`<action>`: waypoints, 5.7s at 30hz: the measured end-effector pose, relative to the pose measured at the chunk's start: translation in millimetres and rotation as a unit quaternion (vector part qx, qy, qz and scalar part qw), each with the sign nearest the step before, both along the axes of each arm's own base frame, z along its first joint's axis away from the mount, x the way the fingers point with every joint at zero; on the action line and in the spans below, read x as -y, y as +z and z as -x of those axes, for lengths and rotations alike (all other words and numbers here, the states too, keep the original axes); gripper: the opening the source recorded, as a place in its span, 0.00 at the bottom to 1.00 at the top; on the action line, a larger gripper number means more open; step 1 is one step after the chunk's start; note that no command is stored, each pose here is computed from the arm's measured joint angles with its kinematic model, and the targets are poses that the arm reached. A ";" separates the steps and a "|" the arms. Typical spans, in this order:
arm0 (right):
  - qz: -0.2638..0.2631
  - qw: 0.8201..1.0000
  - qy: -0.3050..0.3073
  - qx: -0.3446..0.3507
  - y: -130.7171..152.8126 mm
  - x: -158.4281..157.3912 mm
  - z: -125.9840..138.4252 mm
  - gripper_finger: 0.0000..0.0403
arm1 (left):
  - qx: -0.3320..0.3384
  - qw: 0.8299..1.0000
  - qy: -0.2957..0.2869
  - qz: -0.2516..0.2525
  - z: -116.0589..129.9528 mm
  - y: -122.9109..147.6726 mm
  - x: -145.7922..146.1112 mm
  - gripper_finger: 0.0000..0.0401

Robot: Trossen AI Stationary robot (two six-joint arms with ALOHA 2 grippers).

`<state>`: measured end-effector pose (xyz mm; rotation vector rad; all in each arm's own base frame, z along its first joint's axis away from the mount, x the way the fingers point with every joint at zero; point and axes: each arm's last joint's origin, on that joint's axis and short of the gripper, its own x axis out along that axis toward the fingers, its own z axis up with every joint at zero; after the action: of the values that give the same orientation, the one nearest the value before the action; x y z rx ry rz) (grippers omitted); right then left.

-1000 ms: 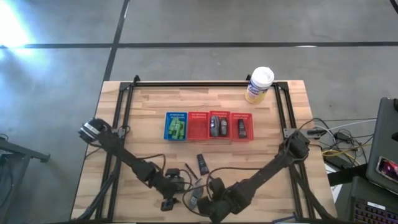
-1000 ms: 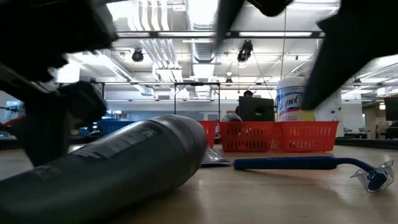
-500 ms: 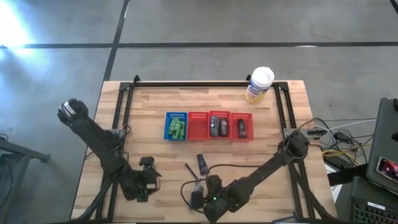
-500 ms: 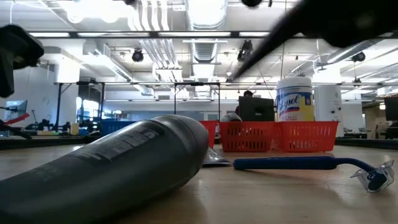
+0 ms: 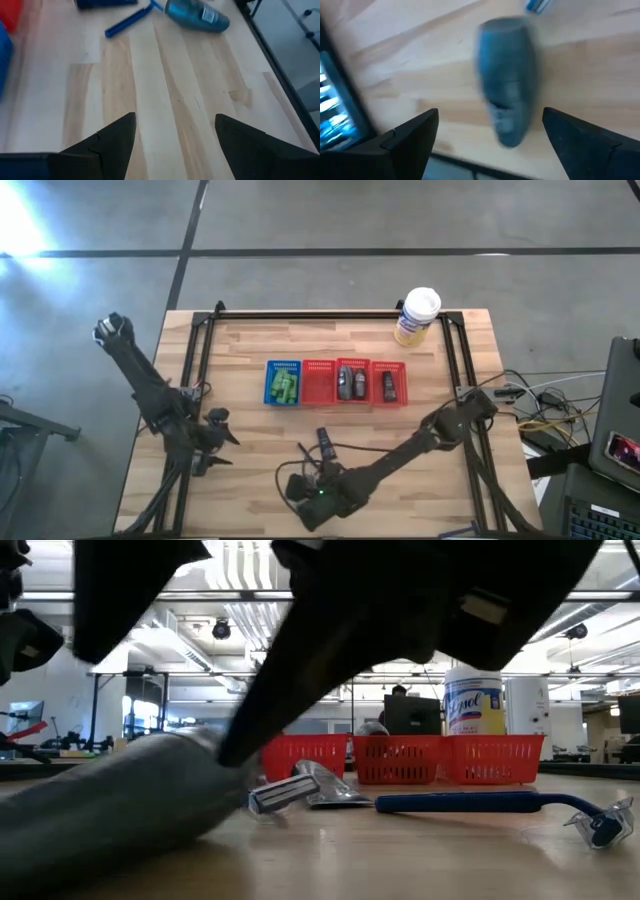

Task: Pick & Place Travel size toiletries
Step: Put the gray deodorant into the middle red bin, then put the blue razor into the left red bin

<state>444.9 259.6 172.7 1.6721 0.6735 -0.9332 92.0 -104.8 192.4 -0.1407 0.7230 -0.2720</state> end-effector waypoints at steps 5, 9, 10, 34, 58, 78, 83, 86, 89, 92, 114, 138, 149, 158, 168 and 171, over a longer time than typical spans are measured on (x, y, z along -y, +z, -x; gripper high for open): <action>0.002 0.997 -0.002 -0.082 4.2 5.1 -8.9 0.85 | 0.025 0.999 -0.017 -0.020 9.8 4.9 -14.2 0.69; -0.013 0.997 -0.011 -0.069 1.0 9.9 -16.5 0.84 | 0.036 0.998 -0.021 -0.043 14.8 6.5 -22.0 0.69; -0.014 0.998 -0.011 -0.067 -1.1 11.2 -18.6 0.84 | 0.039 0.998 -0.022 -0.047 15.6 6.8 -23.3 0.69; -0.055 0.959 0.145 -0.235 -25.4 33.1 -9.0 0.59 | 0.107 0.992 0.036 -0.050 18.1 16.8 -33.2 0.69; 0.093 0.956 0.115 -0.254 95.1 90.9 37.3 0.46 | 0.122 0.990 0.058 -0.036 16.9 19.5 -33.2 0.69; 0.108 0.956 0.174 -0.212 72.2 348.7 91.2 0.46 | 0.202 0.959 0.200 -0.010 12.0 32.6 -36.6 0.69; 0.101 0.949 0.201 -0.220 48.0 358.8 99.2 0.46 | 0.214 0.948 0.236 0.003 11.9 36.1 -38.3 0.69; 0.094 0.945 0.216 -0.227 41.6 361.2 103.4 0.46 | 0.221 0.942 0.252 0.000 11.6 36.6 -39.1 0.69; 0.099 0.947 0.213 -0.220 37.5 364.5 103.4 0.51 | 0.225 0.938 0.264 -0.005 11.2 36.7 -40.3 0.69; 0.108 0.950 0.209 -0.204 37.6 366.2 100.3 0.57 | 0.225 0.936 0.271 -0.008 10.3 36.6 -41.4 0.69; 0.169 0.889 0.372 -0.207 97.5 252.9 86.0 0.77 | 0.207 0.950 0.236 -0.008 9.6 35.0 -39.9 0.69; 0.084 0.814 0.545 -0.183 4.9 46.1 60.1 0.64 | 0.168 0.969 0.180 0.012 7.5 30.9 -33.1 0.69; 0.100 0.787 0.558 -0.245 -27.6 41.5 49.3 0.58 | 0.160 0.971 0.179 0.005 5.5 28.5 -30.5 0.69; 0.100 0.788 0.558 -0.240 -30.9 43.9 51.9 0.27 | 0.156 0.972 0.174 0.008 5.5 28.2 -30.1 0.69; 0.129 0.795 0.555 -0.208 -1.3 48.9 43.4 0.07 | 0.143 0.985 0.084 -0.040 5.4 26.1 -25.9 0.69; 0.148 0.814 0.537 -0.164 29.8 59.7 37.0 0.07 | 0.152 0.983 0.034 -0.101 3.0 24.6 -22.2 0.69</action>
<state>407.9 199.9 202.5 0.6153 1.4145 -0.4258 88.9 -82.6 217.1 0.0677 0.4381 -0.1480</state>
